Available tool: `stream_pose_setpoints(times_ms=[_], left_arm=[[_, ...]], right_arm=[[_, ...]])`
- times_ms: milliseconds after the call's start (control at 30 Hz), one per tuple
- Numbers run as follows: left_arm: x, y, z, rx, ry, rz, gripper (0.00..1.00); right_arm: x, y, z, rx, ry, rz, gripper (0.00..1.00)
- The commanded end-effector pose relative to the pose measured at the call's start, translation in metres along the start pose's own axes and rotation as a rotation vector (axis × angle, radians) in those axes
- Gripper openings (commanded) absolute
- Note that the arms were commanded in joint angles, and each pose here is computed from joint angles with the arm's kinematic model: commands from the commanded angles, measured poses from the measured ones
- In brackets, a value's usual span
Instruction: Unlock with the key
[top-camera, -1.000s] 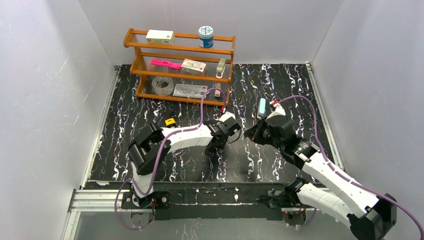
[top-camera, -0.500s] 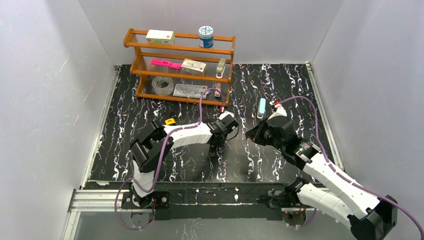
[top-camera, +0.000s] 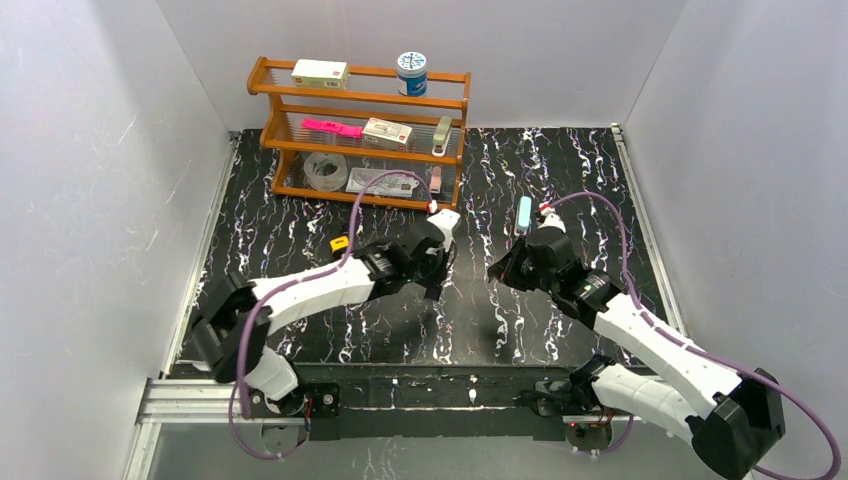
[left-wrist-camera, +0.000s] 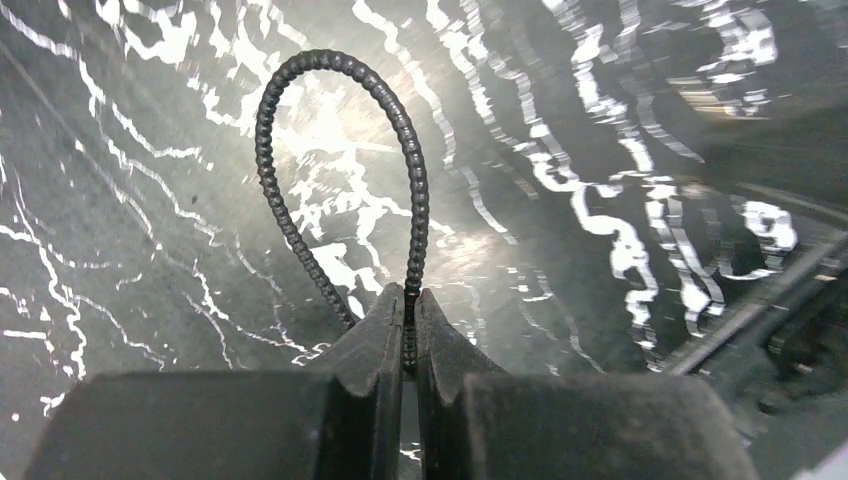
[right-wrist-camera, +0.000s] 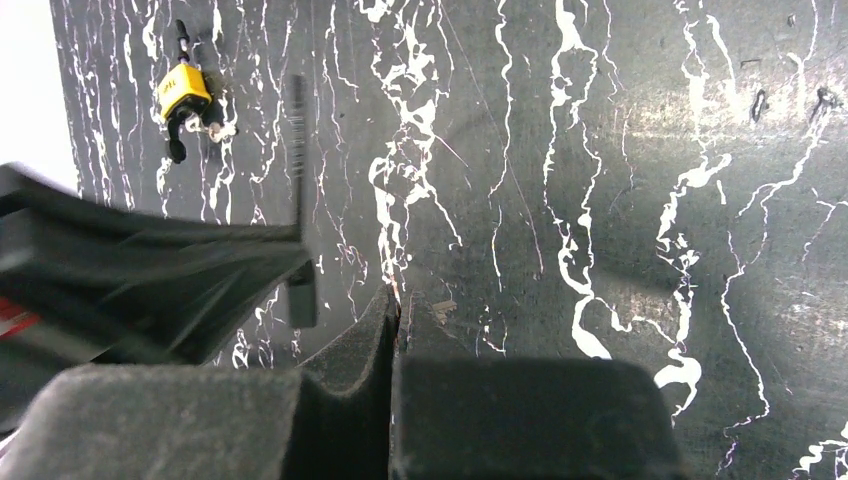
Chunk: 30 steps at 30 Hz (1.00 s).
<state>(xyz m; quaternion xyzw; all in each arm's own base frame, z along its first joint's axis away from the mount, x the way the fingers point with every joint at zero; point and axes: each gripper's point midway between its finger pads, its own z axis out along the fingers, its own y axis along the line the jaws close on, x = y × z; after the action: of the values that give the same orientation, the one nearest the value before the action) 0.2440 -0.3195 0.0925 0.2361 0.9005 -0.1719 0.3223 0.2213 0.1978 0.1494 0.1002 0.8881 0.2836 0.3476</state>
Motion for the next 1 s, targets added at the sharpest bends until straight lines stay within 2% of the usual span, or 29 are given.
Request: stream_pose_setpoints(times_ms=[0,233,467,733,967], left_arm=[[-0.049,-0.034,-0.039,0.221,-0.264,0.047,0.0],[-0.054,-0.081,-0.07,0.537,-0.377,0.043,0.0],[-0.055,-0.094,-0.087,0.647,-0.438,0.053,0.0],[-0.032,-0.105,-0.058,0.722,-0.356,0.017,0.0],[-0.017,-0.102,-0.023,0.785,-0.267,-0.189,0.0]], right_arm=[[-0.007,0.008,0.008,-0.034,-0.016,0.045,0.01],[-0.011,0.023,0.025,-0.115,0.0,-0.002,0.01],[-0.024,0.037,0.03,-0.172,-0.04,-0.055,0.01],[-0.025,0.04,0.033,-0.191,-0.049,-0.102,0.01],[-0.007,0.009,0.049,-0.054,0.017,-0.081,0.01]])
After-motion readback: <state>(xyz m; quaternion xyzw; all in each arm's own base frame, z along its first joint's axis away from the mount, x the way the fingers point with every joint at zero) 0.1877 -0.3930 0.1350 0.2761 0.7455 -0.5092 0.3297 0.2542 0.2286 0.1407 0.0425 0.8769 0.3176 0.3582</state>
